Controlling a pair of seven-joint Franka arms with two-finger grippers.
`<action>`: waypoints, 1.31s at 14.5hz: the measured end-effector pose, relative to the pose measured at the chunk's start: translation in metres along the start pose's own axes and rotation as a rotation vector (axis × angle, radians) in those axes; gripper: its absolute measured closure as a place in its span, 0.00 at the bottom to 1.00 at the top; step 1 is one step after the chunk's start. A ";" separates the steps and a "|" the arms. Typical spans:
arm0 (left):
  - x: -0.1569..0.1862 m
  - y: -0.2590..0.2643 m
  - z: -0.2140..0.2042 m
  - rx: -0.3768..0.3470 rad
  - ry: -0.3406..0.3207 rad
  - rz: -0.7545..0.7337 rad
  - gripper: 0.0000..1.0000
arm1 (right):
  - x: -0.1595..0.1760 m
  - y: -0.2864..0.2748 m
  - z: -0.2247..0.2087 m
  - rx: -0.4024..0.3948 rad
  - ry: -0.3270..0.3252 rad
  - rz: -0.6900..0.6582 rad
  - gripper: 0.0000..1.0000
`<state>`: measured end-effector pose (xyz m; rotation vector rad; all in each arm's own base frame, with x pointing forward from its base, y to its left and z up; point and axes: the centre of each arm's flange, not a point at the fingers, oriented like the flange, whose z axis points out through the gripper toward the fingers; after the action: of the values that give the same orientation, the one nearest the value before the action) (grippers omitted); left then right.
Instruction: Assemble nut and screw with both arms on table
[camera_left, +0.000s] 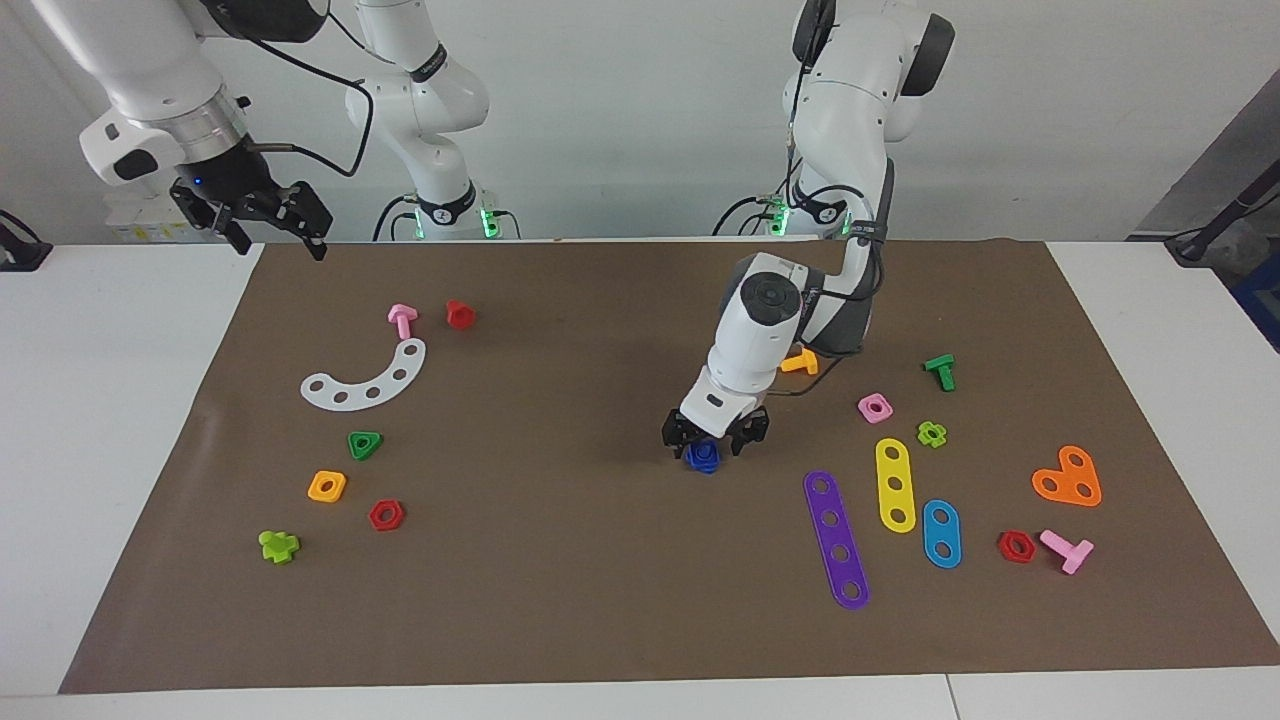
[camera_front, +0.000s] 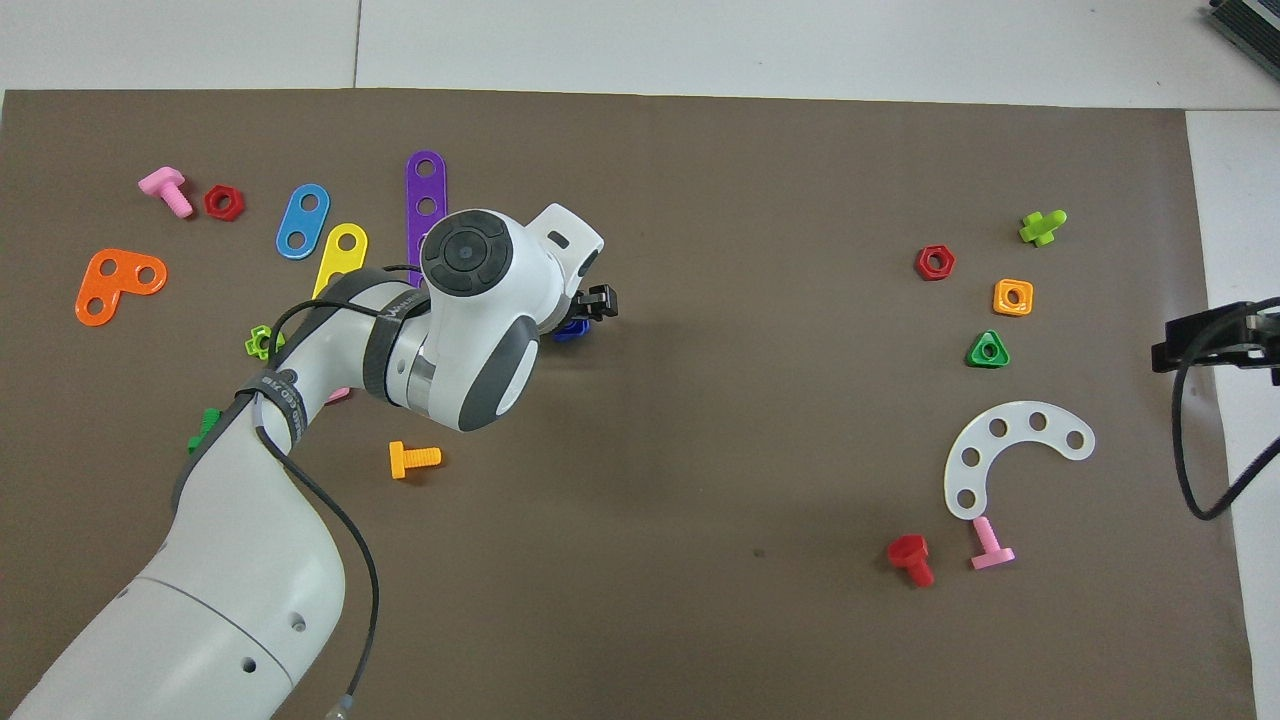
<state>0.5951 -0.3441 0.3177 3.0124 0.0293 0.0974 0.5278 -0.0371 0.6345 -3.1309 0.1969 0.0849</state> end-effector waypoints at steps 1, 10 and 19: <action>0.003 0.001 -0.007 0.016 -0.019 0.003 0.00 | 0.000 -0.002 0.000 0.000 0.001 -0.004 0.00; 0.071 -0.186 -0.169 0.104 -0.140 0.101 0.00 | -0.001 -0.004 -0.001 0.000 0.002 -0.008 0.00; 0.030 -0.300 -0.250 0.111 -0.131 0.093 0.00 | -0.001 -0.004 -0.001 0.000 0.002 -0.008 0.00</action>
<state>0.6038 -0.0143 0.5292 3.1233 -0.1228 -0.0965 0.5275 -0.0329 0.6356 -3.1316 0.1842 0.0819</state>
